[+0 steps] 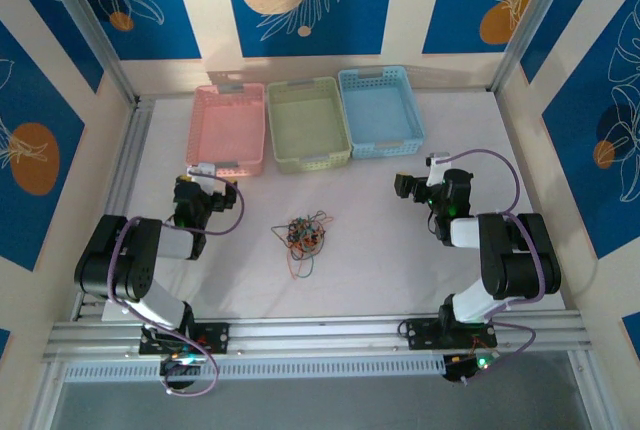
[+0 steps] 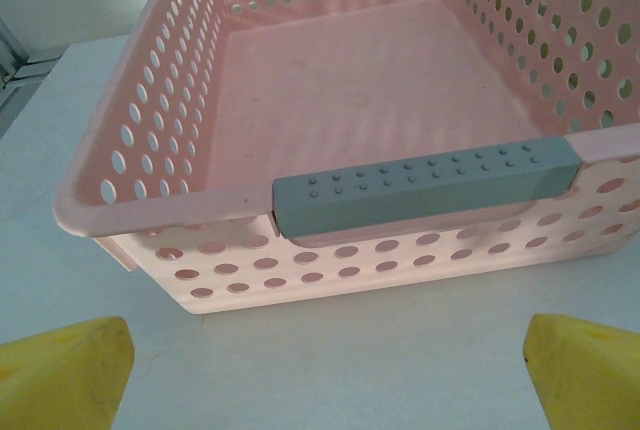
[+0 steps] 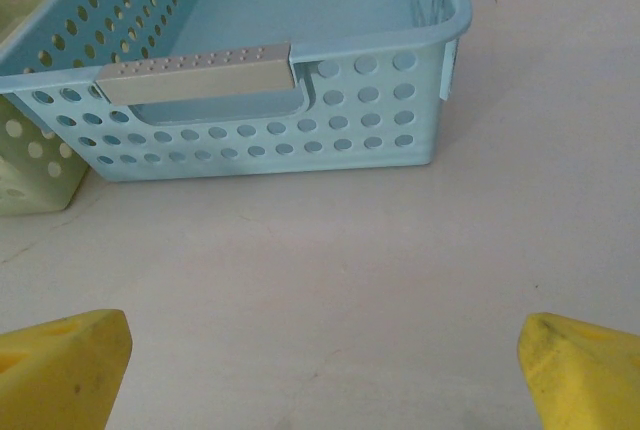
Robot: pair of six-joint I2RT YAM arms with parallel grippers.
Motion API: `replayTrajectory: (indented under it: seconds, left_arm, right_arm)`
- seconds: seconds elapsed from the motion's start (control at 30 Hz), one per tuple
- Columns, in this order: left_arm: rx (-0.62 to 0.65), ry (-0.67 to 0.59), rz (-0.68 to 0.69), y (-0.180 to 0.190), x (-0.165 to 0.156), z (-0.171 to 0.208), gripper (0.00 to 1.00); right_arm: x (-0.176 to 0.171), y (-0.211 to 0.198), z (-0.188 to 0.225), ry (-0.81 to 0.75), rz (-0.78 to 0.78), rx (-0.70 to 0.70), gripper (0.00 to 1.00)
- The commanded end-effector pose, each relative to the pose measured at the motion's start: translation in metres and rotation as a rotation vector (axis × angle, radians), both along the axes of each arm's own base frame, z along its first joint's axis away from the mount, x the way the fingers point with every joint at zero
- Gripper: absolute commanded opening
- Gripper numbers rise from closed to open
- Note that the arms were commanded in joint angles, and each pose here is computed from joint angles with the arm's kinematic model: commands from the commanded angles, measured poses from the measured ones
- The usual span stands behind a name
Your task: Untangle the cables
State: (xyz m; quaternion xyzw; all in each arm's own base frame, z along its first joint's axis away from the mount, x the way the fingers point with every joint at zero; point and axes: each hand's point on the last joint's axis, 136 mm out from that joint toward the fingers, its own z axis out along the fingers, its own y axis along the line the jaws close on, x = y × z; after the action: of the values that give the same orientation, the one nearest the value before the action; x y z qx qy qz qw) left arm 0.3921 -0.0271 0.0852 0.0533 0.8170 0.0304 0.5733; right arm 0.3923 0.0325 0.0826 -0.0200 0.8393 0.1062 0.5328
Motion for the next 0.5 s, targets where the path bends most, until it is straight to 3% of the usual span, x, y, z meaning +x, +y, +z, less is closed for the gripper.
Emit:
replayTrajectory:
  seconds: [0.0,0.2,0.3,0.47]
  left_arm:
    - [-0.002,-0.019,-0.014,0.000,0.003,0.007,1.00]
    - [0.000,-0.020,-0.008,0.001,0.002,0.007,1.00]
    - [-0.001,-0.056,0.108,0.020,-0.002,0.012,1.00]
    - [0.020,-0.156,0.086,0.014,-0.024,0.057,1.00]
  right_arm:
    - [0.004,0.001,0.012,-0.040,0.012,-0.006,0.99]
    - [0.004,0.000,0.012,-0.038,0.016,0.007,0.99]
    - [0.004,0.000,0.012,-0.038,0.017,0.006,0.99]
    - [-0.004,0.000,0.039,-0.101,-0.068,-0.095,0.99]
